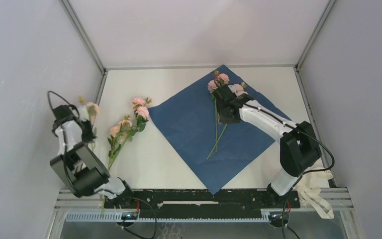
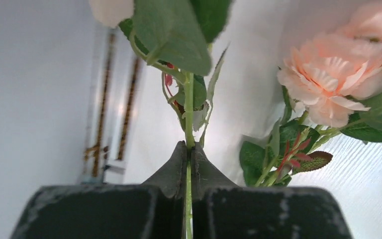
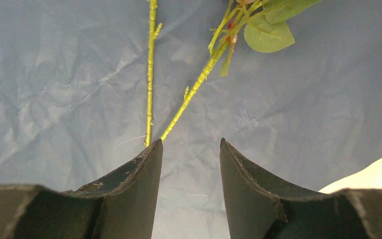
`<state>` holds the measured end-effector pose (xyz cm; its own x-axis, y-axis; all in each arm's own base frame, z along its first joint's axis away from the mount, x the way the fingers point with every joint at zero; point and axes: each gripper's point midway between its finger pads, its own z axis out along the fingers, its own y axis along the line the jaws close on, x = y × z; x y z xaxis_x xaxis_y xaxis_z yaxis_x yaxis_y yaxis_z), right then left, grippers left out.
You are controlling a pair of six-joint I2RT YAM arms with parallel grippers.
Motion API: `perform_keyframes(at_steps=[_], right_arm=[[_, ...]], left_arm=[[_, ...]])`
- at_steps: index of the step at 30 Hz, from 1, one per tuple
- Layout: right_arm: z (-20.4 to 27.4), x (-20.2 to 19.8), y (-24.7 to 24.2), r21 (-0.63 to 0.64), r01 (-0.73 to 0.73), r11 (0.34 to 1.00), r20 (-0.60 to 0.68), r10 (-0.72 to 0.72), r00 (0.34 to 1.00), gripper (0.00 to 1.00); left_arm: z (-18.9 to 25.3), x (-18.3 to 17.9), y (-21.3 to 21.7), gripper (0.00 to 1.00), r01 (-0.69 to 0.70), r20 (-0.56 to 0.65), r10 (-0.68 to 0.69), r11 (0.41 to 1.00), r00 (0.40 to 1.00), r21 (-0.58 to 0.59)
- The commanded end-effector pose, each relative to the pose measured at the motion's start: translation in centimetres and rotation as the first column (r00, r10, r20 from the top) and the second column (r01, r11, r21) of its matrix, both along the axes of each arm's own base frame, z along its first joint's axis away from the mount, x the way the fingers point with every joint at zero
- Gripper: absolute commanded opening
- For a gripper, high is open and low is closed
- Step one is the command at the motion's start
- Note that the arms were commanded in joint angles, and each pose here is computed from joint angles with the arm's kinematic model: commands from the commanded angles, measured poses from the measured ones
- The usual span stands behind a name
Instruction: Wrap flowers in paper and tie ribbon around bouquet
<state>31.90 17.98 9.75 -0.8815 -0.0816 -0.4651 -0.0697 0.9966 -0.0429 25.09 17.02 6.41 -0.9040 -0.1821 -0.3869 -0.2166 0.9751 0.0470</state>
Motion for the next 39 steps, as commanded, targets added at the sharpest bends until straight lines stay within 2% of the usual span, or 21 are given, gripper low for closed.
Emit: perform_keyframes(at_steps=[1, 5, 8, 9, 12, 15, 17, 19, 21, 25, 27, 28, 30, 31, 32, 33, 34, 35, 36, 38, 39], right_arm=[[4.0, 0.2, 0.2, 0.027, -0.037, 0.999, 0.113, 0.034, 0.993, 0.55], [7.6, 0.3, 2.5, 0.075, -0.142, 0.987, 0.243, 0.12, 0.963, 0.55], [12.0, -0.5, 7.3, 0.132, -0.331, 0.934, 0.424, 0.248, 0.871, 0.55], [13.7, -1.3, 9.8, 0.175, -0.419, 0.891, 0.481, 0.294, 0.826, 0.55], [18.5, -5.2, 17.8, 0.291, -0.695, 0.658, 0.632, 0.413, 0.656, 0.57], [22.6, -7.9, 22.7, 0.339, -0.818, 0.465, 0.755, 0.384, 0.531, 0.6], [24.6, -8.9, 24.7, 0.375, -0.851, 0.367, 0.799, 0.337, 0.498, 0.67], [25.7, -9.4, 26.1, 0.407, -0.863, 0.3, 0.817, 0.302, 0.491, 0.8], [26.0, -9.2, 27.1, 0.424, -0.861, 0.28, 0.817, 0.292, 0.497, 0.84], [24.9, -7.8, 28.6, 0.444, -0.84, 0.31, 0.799, 0.287, 0.528, 0.82], [23.8, -7.3, 29.2, 0.472, -0.827, 0.307, 0.777, 0.299, 0.554, 0.72], [23.4, -7.2, 29.3, 0.48, -0.822, 0.308, 0.769, 0.302, 0.563, 0.58], [22.0, -6.0, 28.8, 0.497, -0.776, 0.388, 0.735, 0.288, 0.614, 0.09], [21.2, -4.9, 28.0, 0.504, -0.736, 0.451, 0.711, 0.267, 0.65, 0.0], [20.4, -3.9, 26.8, 0.511, -0.689, 0.513, 0.683, 0.244, 0.688, 0.0], [19.3, -2.9, 25.4, 0.518, -0.641, 0.567, 0.653, 0.223, 0.724, 0.0], [17.9, -1.8, 23.7, 0.518, -0.58, 0.629, 0.617, 0.195, 0.762, 0.0], [16.0, -0.7, 21.4, 0.5, -0.496, 0.71, 0.564, 0.168, 0.809, 0.0], [14.2, 0.3, 19.2, 0.471, -0.416, 0.778, 0.517, 0.139, 0.845, 0.0], [10.0, 1.6, 14.8, 0.39, -0.263, 0.882, 0.4, 0.095, 0.911, 0.0], [8.0, 1.9, 13.0, 0.353, -0.206, 0.913, 0.343, 0.078, 0.936, 0.0]], left_arm=[[9.6, 2.1, 2.0, 0.0, -0.095, 0.297, 0.067, 0.992, 0.952, 0.082], [15.1, 3.7, -2.5, 0.0, 0.023, 0.466, -0.005, 0.999, 0.885, -0.034], [19.9, 4.9, -8.5, 0.0, 0.206, 0.602, -0.069, 0.965, 0.796, -0.161], [21.6, 5.3, -10.9, 0.0, 0.279, 0.645, -0.085, 0.939, 0.759, -0.204], [27.6, 5.5, -17.6, 0.0, 0.476, 0.758, -0.136, 0.843, 0.637, -0.25], [32.6, 4.4, -24.0, 0.0, 0.64, 0.847, -0.164, 0.729, 0.506, -0.242], [35.1, 3.5, -26.9, 0.0, 0.711, 0.89, -0.158, 0.667, 0.428, -0.224], [36.1, 3.0, -29.0, 0.0, 0.751, 0.894, -0.147, 0.609, 0.423, -0.255], [36.2, 2.9, -30.5, 0.0, 0.771, 0.888, -0.133, 0.564, 0.44, -0.297], [35.1, 2.8, -32.9, 0.0, 0.791, 0.874, -0.146, 0.513, 0.464, -0.334], [34.5, 2.9, -33.6, 0.0, 0.79, 0.866, -0.151, 0.505, 0.478, -0.348], [34.3, 3.0, -33.7, 0.0, 0.789, 0.864, -0.152, 0.504, 0.48, -0.351], [33.8, 3.3, -33.4, 0.0, 0.781, 0.861, -0.161, 0.524, 0.483, -0.341], [33.2, 3.6, -33.0, 0.0, 0.768, 0.854, -0.183, 0.554, 0.487, -0.32], [32.2, 4.0, -32.3, 0.04, 0.746, 0.838, -0.221, 0.601, 0.5, -0.287], [30.6, 4.5, -31.0, 0.28, 0.703, 0.799, -0.272, 0.667, 0.537, -0.246], [28.6, 5.2, -29.3, 0.57, 0.661, 0.745, -0.339, 0.729, 0.575, -0.178], [25.8, 5.3, -27.1, 0.79, 0.594, 0.648, -0.388, 0.795, 0.655, -0.125], [23.4, 5.7, -24.7, 0.87, 0.551, 0.562, -0.441, 0.834, 0.7, -0.031], [18.5, 5.7, -20.0, 0.91, 0.476, 0.379, -0.477, 0.873, 0.793, 0.105], [16.2, 5.4, -18.2, 0.91, 0.46, 0.304, -0.479, 0.877, 0.824, 0.135]])
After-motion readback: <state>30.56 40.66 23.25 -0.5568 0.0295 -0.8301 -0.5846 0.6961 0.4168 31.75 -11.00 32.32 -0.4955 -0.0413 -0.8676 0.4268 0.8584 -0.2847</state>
